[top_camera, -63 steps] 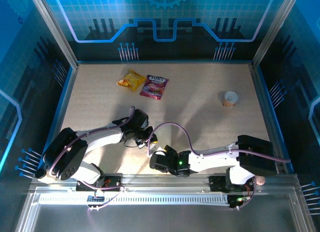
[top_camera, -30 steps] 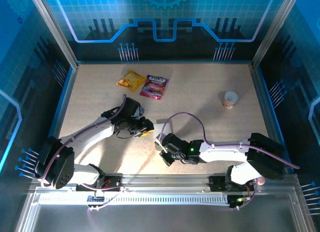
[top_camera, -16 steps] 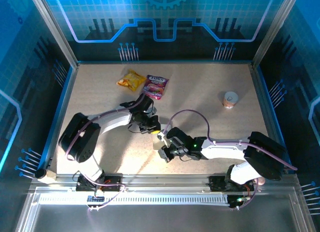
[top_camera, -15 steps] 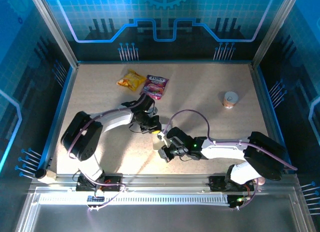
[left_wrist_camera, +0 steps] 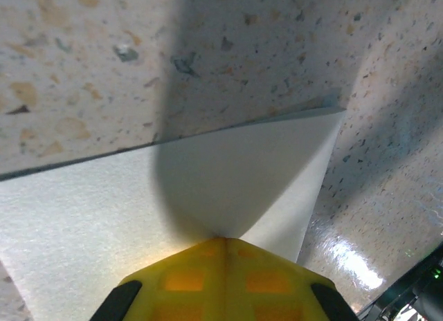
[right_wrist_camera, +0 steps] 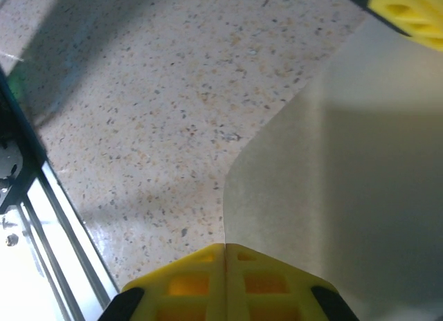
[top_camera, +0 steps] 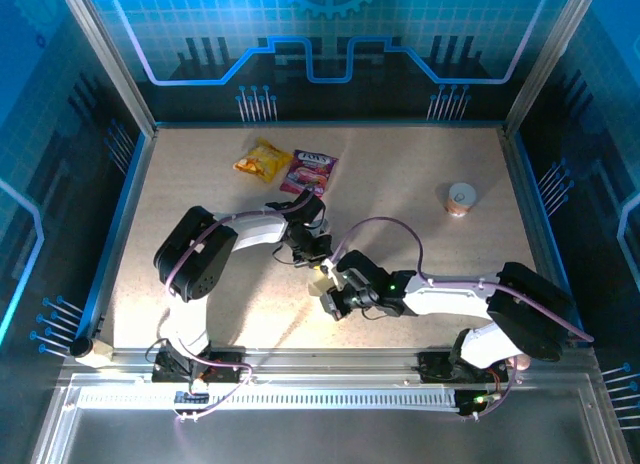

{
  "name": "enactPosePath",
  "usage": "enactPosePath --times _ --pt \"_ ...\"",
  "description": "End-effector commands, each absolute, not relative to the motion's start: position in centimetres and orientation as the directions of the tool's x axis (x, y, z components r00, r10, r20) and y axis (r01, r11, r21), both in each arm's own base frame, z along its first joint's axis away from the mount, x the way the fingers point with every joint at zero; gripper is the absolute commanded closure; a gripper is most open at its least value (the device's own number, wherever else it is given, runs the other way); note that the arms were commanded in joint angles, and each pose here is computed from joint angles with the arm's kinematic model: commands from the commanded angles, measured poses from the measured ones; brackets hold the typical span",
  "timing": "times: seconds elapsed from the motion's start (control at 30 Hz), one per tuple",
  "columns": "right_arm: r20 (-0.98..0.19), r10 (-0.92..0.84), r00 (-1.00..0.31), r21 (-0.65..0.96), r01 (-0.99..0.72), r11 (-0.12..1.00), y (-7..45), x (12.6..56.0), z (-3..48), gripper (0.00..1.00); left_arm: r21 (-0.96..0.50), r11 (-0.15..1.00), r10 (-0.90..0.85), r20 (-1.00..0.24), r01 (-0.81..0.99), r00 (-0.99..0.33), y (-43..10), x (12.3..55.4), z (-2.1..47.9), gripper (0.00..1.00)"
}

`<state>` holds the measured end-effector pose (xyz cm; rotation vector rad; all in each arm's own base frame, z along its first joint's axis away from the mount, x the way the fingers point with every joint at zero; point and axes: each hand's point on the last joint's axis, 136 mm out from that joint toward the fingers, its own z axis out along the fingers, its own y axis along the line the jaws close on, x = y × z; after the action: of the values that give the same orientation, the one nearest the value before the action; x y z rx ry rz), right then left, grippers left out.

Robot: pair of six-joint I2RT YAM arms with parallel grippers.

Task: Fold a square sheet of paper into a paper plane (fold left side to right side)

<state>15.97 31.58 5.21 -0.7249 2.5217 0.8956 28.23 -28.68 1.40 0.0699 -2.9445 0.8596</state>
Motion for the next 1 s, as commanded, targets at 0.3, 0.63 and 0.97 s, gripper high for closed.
enactPosePath --times 0.3,0.63,0.97 --pt "-0.325 -0.296 -0.898 0.407 -0.416 0.814 27.2 17.9 2.7 1.00 -0.442 0.894 -0.017 0.115 -0.066 -0.993 -27.0 26.4 -1.5 1.00" --pt "-0.315 -0.297 -0.901 0.380 -0.407 0.831 26.8 19.7 2.2 1.00 -0.436 0.898 -0.014 0.116 -0.063 -0.993 -27.0 26.3 -1.5 1.00" --pt "-0.319 -0.276 -0.907 0.376 -0.388 0.841 26.3 20.3 1.8 1.00 -0.434 0.899 -0.012 0.114 -0.061 -0.993 -27.1 26.4 -1.4 1.00"
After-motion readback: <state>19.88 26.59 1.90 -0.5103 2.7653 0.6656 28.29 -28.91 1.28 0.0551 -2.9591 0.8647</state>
